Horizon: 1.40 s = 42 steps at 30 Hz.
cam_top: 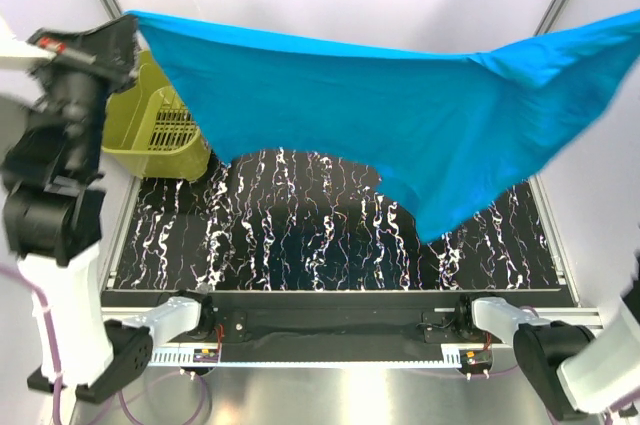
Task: Fold and stack the t-shirts
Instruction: Flatten the tshirt out
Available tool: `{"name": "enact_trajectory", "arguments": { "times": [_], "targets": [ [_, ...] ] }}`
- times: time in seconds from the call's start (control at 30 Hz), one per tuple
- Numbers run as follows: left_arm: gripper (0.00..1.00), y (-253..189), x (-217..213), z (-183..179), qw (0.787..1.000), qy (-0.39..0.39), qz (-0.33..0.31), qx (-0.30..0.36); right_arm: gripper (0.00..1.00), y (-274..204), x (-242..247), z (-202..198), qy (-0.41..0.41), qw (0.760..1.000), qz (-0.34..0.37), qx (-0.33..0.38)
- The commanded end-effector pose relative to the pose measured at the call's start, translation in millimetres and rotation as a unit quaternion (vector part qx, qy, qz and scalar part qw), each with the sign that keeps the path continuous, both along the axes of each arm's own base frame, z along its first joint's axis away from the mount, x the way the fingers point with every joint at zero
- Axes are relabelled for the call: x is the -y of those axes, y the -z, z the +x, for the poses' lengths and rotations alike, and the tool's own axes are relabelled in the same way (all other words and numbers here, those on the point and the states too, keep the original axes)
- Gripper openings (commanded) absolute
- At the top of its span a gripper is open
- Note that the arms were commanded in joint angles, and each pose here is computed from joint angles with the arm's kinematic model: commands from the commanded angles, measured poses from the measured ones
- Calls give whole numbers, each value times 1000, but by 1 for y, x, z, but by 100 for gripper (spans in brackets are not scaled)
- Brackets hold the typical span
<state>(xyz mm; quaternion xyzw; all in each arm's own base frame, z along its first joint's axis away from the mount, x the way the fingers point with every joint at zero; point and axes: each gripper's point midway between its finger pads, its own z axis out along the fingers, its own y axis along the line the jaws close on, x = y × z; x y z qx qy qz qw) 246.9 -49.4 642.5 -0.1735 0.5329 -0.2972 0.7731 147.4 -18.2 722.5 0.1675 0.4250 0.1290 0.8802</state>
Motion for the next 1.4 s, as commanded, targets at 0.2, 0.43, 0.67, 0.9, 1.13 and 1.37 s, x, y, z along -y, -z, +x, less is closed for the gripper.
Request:
{"name": "enact_trajectory", "arguments": {
  "times": [0.2, 0.43, 0.67, 0.9, 1.13, 1.37],
  "targets": [
    [0, -43, -22, -113, 991, 2, -32, 127, 0, -38, -8, -118, -30, 989, -20, 143],
    [0, -10, -20, -87, 996, -6, -26, 82, 0, -23, -9, -89, -23, 993, -31, 107],
    [0, 80, -15, 10, 997, -49, 24, -51, 0, 54, -20, 47, -36, 998, -45, -38],
    [0, 217, -21, 106, 974, -110, 77, -182, 0, 200, -36, 197, -62, 979, -41, -190],
    [0, 378, -27, 213, 931, -170, 145, -289, 0, 332, -56, 325, -99, 955, -39, -278],
    [0, 462, -27, 290, 900, -168, 173, -362, 0, 430, -76, 406, -144, 920, -54, -362]
  ]
}}
